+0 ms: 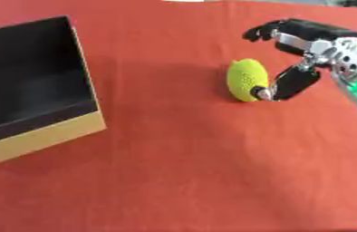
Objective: Pick up objects on the table and place them in the box.
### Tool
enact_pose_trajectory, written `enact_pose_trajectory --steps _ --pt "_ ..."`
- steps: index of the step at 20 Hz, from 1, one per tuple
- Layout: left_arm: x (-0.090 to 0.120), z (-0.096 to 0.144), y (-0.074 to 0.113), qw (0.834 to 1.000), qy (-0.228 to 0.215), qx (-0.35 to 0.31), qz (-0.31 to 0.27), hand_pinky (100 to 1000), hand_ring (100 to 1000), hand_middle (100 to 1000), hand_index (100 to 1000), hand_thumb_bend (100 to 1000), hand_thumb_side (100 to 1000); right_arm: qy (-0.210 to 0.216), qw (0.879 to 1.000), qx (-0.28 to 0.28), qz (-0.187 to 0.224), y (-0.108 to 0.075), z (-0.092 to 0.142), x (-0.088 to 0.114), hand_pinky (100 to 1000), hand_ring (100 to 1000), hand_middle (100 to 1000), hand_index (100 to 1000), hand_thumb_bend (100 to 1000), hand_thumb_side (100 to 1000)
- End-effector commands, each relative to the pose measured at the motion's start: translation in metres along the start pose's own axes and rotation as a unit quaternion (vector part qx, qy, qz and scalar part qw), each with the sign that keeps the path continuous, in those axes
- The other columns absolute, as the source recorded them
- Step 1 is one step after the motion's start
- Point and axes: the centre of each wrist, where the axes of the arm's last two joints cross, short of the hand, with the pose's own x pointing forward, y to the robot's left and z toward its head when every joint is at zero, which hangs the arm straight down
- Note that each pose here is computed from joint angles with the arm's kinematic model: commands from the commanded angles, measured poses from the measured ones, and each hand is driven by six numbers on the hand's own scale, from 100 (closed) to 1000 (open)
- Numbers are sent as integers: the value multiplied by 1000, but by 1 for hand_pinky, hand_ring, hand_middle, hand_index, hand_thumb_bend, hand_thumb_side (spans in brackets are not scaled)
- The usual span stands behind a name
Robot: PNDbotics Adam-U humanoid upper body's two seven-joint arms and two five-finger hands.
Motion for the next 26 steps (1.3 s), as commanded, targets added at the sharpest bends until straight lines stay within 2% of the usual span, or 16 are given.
enact_pose_trajectory --steps 1,20,26 --pt "6 -7 3 1000 -16 -3 0 730 696 713 778 100 603 9 1000 -10 7 -7 0 -4 931 962 905 975 394 100" --pt "5 -6 1 1000 -15 -8 8 731 699 716 777 100 605 84 996 32 -7 9 -45 -40 946 968 933 992 434 100" --pt "5 -6 2 1000 -13 -8 8 731 699 716 776 100 607 90 995 50 -14 16 -51 -47 928 938 861 950 399 100"
